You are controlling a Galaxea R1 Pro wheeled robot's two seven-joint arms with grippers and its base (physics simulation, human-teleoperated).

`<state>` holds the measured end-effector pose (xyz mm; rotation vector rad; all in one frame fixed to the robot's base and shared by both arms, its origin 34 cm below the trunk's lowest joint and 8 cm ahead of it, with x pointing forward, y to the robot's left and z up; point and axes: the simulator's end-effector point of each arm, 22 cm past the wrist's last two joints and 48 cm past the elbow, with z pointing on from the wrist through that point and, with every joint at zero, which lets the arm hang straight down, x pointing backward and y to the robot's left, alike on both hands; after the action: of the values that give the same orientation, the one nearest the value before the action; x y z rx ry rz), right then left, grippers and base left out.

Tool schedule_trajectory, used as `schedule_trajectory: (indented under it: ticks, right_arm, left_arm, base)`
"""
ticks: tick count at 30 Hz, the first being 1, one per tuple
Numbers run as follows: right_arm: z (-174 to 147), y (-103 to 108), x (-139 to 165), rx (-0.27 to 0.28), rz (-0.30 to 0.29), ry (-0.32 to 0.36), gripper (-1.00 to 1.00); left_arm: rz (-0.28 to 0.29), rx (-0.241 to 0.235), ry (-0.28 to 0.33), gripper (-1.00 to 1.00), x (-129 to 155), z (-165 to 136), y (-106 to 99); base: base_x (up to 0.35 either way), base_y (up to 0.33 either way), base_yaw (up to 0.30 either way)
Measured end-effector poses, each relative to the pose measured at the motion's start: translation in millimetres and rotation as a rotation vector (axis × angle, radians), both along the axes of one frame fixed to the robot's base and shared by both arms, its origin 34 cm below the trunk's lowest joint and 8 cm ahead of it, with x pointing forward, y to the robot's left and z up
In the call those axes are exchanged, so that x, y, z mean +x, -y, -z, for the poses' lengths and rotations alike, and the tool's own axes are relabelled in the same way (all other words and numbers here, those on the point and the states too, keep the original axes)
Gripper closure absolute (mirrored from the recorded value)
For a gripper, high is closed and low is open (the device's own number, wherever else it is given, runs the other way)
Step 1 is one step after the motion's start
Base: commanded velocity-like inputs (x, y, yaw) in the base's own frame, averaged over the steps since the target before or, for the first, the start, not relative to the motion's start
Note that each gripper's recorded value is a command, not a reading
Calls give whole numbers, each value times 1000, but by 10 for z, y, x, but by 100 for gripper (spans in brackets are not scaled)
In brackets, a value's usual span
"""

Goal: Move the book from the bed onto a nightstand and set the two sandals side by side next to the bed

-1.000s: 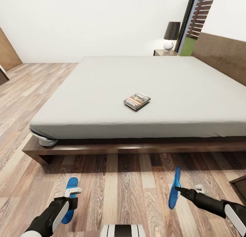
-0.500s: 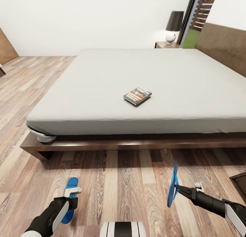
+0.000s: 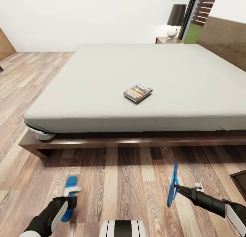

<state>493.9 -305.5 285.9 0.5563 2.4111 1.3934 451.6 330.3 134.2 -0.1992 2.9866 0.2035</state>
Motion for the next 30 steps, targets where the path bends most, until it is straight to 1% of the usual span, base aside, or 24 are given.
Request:
schedule_trajectory:
  ticks: [3,4,6,8,9,11,12,14,15,16,17,19,24,30]
  right_arm:
    - [0,-2,0,1,0,0,100]
    - [0,-1,0,1,0,0,100]
    - [0,-5,0,1,0,0,100]
    - [0,-5,0,1,0,0,100]
    - [0,-6,-1,1,0,0,100]
    - [0,-5,-1,1,0,0,100]
    - [0,-6,-1,2,0,0,100]
    - [0,-3,-1,1,0,0,100]
    - [0,-4,0,1,0,0,100]
    - [0,-4,0,1,0,0,100]
    - [-1,-4,0,1,0,0,100]
    - [0,-3,0,1,0,0,100]
    - [-1,-5,0,2,0,0,100]
    - [108,-4,-57,1,-1,-24,100]
  left_arm:
    - [-3,7,19,100,39,-11,-51]
    - [-3,14,30,100,63,-21,-98]
    - [-5,17,70,100,147,-39,-126]
    - [-6,21,128,100,266,-68,-147]
    - [-6,17,146,100,302,-75,-146]
    - [-3,1,158,100,326,-76,-116]
    - [1,-14,163,100,336,-74,-86]
    - [14,-68,172,100,356,-69,19]
    - [20,-92,175,100,364,-72,37]
    - [25,-98,177,100,367,-78,3]
    - [30,-98,177,100,370,-88,-63]
    - [32,-99,178,100,374,-98,-120]
    - [33,-99,179,100,374,-101,-136]
    - [31,-98,154,100,283,5,-135]
  base:
    - [0,0,0]
    - [0,0,0]
    - [0,0,0]
    - [0,0,0]
    - [0,0,0]
    - [0,0,0]
    - [0,0,0]
    - [0,0,0]
    - [0,0,0]
    - [0,0,0]
    - [0,0,0]
    - [0,0,0]
    - [0,0,0]
    - [0,0,0]
